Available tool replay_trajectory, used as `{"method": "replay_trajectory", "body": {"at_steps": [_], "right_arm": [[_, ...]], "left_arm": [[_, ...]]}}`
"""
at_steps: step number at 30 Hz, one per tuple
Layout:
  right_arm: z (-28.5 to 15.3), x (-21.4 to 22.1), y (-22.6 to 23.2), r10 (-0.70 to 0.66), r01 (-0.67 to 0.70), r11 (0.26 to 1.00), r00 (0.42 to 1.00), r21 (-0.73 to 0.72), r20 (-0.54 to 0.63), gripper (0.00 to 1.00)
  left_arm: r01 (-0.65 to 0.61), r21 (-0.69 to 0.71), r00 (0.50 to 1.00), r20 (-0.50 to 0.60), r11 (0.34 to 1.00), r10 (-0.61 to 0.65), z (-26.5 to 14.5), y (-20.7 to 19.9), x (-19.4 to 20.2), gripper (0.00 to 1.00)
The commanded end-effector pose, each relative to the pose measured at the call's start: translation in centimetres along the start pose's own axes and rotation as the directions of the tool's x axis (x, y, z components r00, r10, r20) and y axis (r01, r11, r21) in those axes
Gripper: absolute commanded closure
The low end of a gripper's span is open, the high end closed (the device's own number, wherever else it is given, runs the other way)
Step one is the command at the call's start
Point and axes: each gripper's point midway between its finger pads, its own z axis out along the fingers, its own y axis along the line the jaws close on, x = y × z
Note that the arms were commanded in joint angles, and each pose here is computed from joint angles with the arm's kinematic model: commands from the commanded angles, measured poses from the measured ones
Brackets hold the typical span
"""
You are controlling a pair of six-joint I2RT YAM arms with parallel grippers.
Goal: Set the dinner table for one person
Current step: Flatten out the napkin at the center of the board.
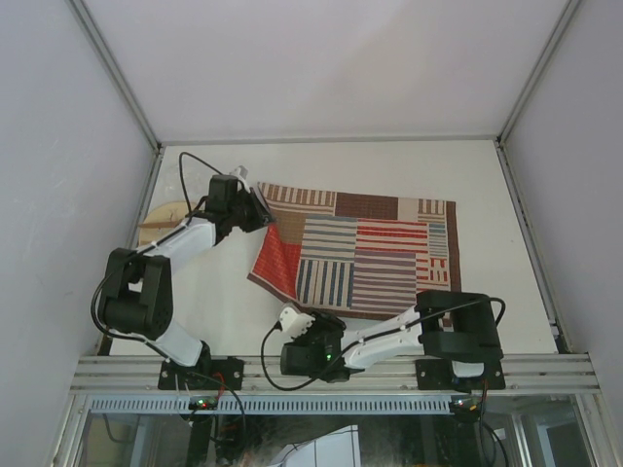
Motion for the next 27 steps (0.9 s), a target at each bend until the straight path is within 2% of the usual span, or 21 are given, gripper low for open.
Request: {"method": "replay_trajectory", "body": {"at_steps": [1,5,12,22,27], "right_arm": [[-0.8,-4.0,0.5,0.101,-0.106,0.994,0.986,0.033,0.133,0.6],[-2.2,-5.9,2.0,0.135,-0.132,0.991,0.973,-0.028,0.187,0.6],[-4.1,-7.7,5.1,0.256,-0.194,0.954,0.925,-0.229,0.281,0.6],[-1.9,-6.0,8.7,0.207,-0.14,0.957,0.943,-0.256,0.259,0.6],[-0.5,-5.2,8.8,0.197,-0.142,0.962,0.952,-0.235,0.233,0.6]], "left_arm": [[-0.058,0.069,0.998,0.041,0.996,0.056,-0.4,-2.8,-2.4,0.91],[-0.066,0.068,0.998,0.026,0.996,0.064,-0.1,-2.5,-2.2,0.92],[-0.074,0.073,0.997,0.026,0.995,0.072,-0.2,-2.6,-2.2,0.92],[-0.087,0.084,0.996,0.034,0.993,0.084,-0.6,-3.0,-2.4,0.92],[-0.093,0.091,0.995,0.034,0.991,0.091,-0.9,-3.3,-2.5,0.92]]}}
